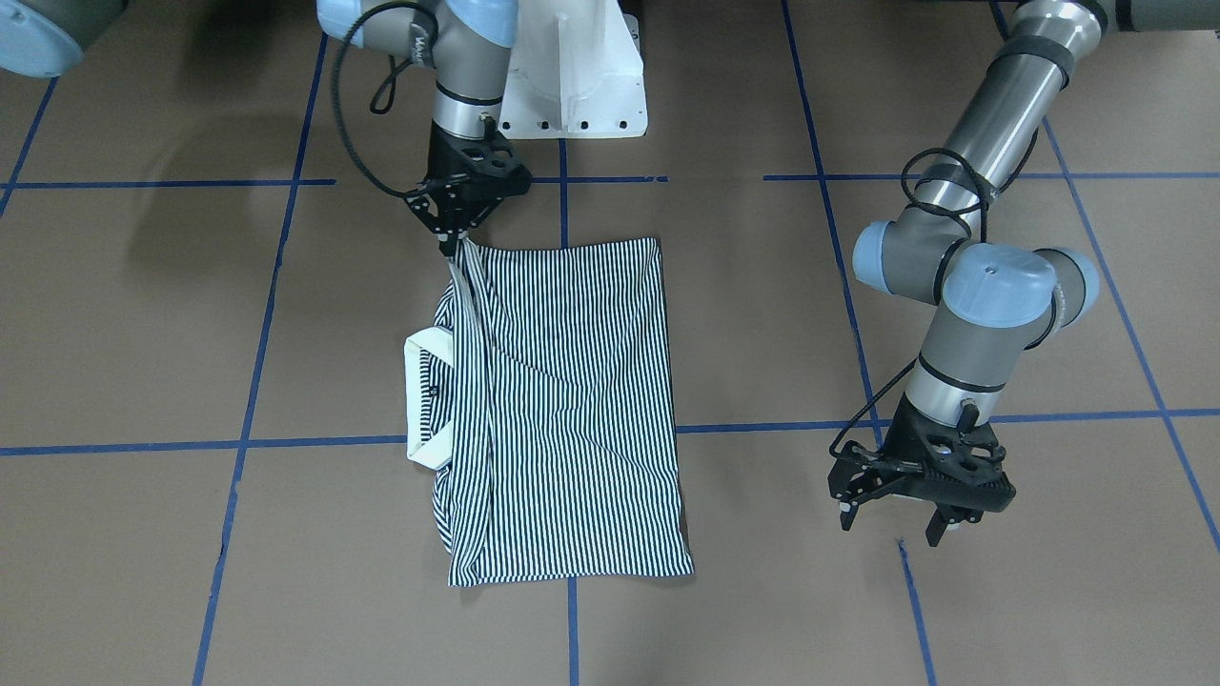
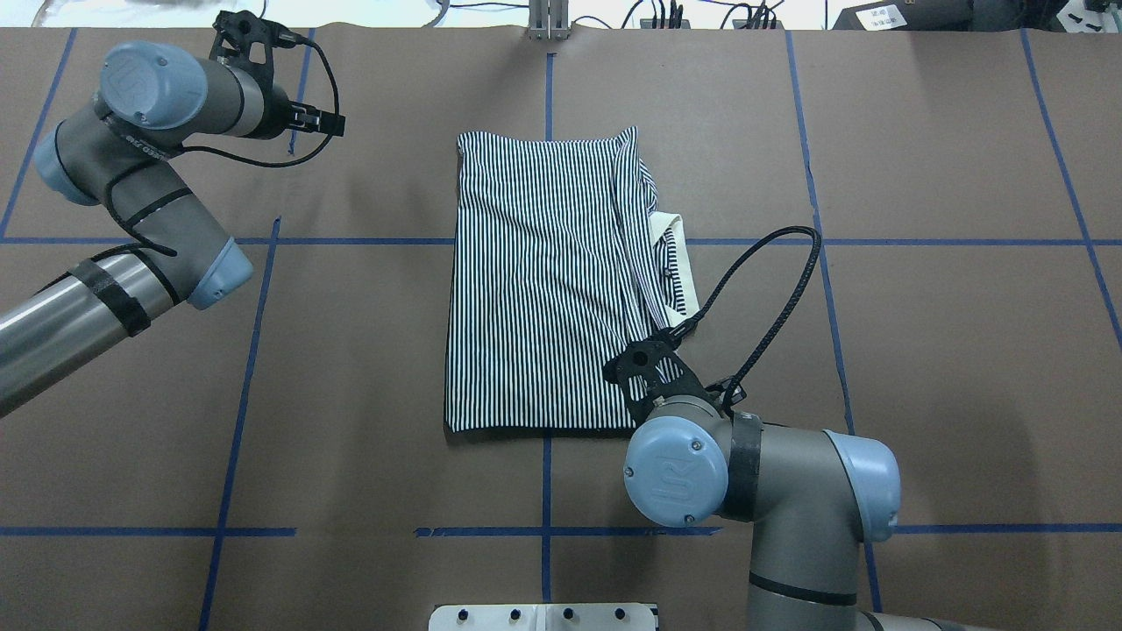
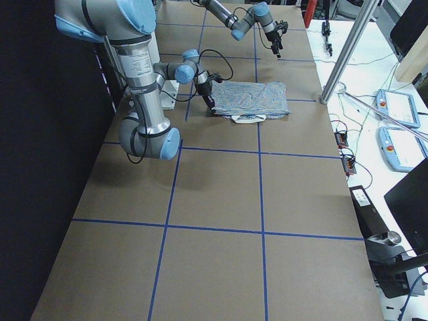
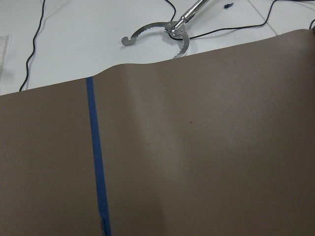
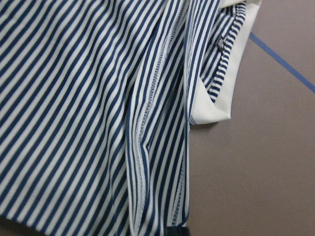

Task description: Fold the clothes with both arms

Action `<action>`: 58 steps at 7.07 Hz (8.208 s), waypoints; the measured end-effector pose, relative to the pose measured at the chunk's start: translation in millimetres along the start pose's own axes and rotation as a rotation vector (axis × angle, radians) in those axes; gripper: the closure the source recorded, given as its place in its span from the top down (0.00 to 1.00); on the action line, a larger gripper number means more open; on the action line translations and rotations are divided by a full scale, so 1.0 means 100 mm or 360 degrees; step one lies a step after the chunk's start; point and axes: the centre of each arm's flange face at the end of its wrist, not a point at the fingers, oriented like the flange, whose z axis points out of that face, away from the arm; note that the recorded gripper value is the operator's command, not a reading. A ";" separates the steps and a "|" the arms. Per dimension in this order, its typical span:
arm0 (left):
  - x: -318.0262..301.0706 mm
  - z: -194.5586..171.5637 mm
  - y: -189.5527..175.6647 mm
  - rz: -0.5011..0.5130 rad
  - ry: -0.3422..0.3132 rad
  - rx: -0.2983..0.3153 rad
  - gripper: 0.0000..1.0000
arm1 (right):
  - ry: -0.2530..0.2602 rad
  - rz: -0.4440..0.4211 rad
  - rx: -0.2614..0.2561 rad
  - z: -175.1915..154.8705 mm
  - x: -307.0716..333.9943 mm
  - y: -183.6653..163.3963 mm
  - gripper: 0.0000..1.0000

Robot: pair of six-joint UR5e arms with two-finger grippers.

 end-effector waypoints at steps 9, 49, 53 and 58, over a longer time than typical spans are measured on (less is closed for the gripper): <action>0.04 0.03 0.05 -0.0006 0.0004 -0.0012 1.00 | -0.0155 0.0185 0.0075 0.10 -0.09 -0.41 0.00; 1.65 -0.94 0.72 -0.0492 0.0425 -0.0191 1.00 | -0.0698 0.0672 0.0143 0.64 2.19 -1.36 1.00; 3.14 -1.41 2.21 -0.0893 0.0405 -0.0415 0.59 | -0.0830 0.0971 0.0131 0.18 2.37 -0.78 1.00; 3.54 -1.40 2.42 -0.1144 0.0386 -0.0486 0.54 | -0.0828 0.0983 0.0133 0.18 2.37 -0.75 1.00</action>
